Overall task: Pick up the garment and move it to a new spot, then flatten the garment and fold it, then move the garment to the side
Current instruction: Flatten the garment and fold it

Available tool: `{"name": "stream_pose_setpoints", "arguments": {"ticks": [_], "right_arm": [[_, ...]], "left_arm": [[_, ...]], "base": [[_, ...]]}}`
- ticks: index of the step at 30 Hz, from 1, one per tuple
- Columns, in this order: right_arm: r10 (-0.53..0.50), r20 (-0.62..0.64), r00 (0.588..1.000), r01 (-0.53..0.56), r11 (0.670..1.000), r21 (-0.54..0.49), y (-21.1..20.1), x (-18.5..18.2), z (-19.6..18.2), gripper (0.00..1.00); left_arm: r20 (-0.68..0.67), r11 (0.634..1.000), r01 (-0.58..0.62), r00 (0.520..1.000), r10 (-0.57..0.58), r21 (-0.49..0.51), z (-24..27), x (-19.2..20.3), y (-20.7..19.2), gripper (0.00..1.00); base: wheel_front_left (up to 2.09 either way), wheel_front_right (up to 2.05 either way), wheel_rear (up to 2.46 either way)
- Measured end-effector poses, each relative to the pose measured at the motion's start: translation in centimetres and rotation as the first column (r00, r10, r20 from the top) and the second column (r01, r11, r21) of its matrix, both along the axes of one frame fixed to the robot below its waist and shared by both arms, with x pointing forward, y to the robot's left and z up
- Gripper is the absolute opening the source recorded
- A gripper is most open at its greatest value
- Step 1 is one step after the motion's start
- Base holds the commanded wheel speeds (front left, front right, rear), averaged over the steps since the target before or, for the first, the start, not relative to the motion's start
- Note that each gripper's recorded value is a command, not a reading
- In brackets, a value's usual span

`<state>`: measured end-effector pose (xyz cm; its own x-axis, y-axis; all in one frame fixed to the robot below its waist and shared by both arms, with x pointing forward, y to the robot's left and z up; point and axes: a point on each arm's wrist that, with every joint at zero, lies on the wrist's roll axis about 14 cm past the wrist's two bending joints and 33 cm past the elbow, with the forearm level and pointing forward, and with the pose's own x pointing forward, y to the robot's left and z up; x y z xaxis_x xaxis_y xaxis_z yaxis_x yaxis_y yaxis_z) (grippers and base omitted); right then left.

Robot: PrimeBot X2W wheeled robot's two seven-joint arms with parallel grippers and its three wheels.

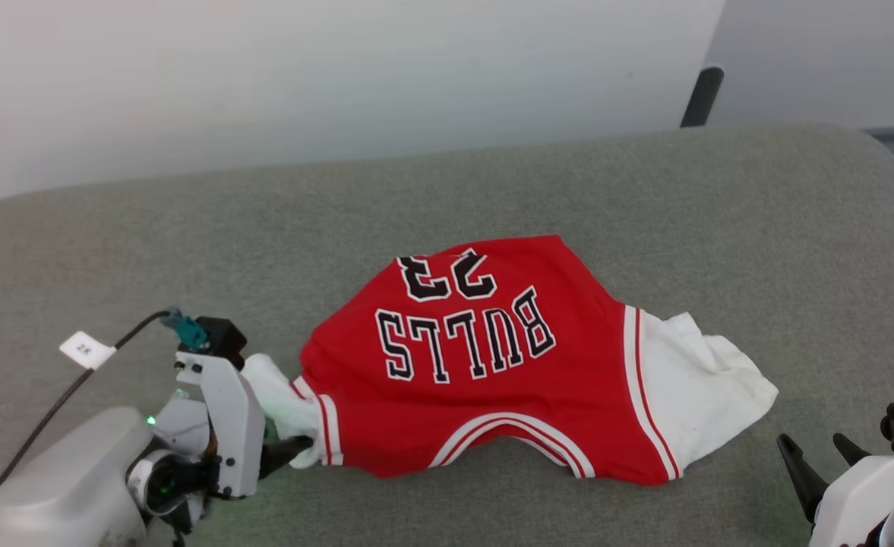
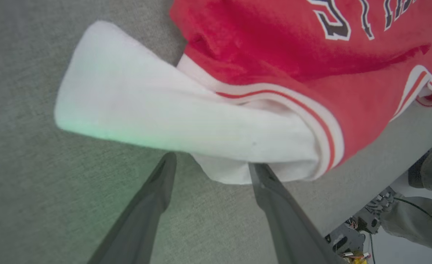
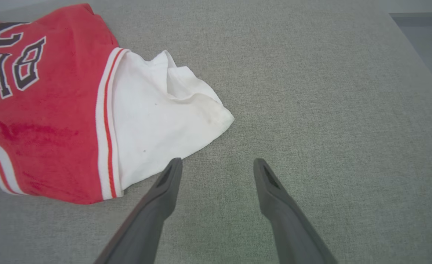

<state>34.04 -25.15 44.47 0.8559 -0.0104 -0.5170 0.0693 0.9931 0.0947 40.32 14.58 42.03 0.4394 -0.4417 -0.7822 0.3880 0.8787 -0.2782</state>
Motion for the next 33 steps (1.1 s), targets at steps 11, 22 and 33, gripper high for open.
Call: {"name": "stream_pose_setpoints", "arguments": {"ticks": [11, 22, 33], "right_arm": [[-0.018, -0.03, 0.999, 0.018, 1.0, -0.002, -0.5, 0.3, -1.1, 1.0], [-0.014, -0.034, 0.999, 0.014, 1.0, 0.002, -0.5, 1.1, -1.5, 1.0], [-0.009, -0.025, 1.0, 0.01, 1.0, 0.009, -0.3, 1.1, -1.6, 1.0]], "left_arm": [[-0.097, 0.999, -0.015, 0.995, 0.01, -0.046, -2.1, 0.9, -2.0, 1.0], [-0.195, 0.995, -0.076, 0.979, 0.062, -0.067, -3.2, 1.0, -1.7, 0.0], [-0.109, 0.987, -0.15, 0.982, 0.156, 0.062, -0.6, 1.7, 4.4, 0.0]], "base": [[0.0, 0.0, 0.0], [0.0, 0.0, 0.0], [0.0, 0.0, 0.0]]}}
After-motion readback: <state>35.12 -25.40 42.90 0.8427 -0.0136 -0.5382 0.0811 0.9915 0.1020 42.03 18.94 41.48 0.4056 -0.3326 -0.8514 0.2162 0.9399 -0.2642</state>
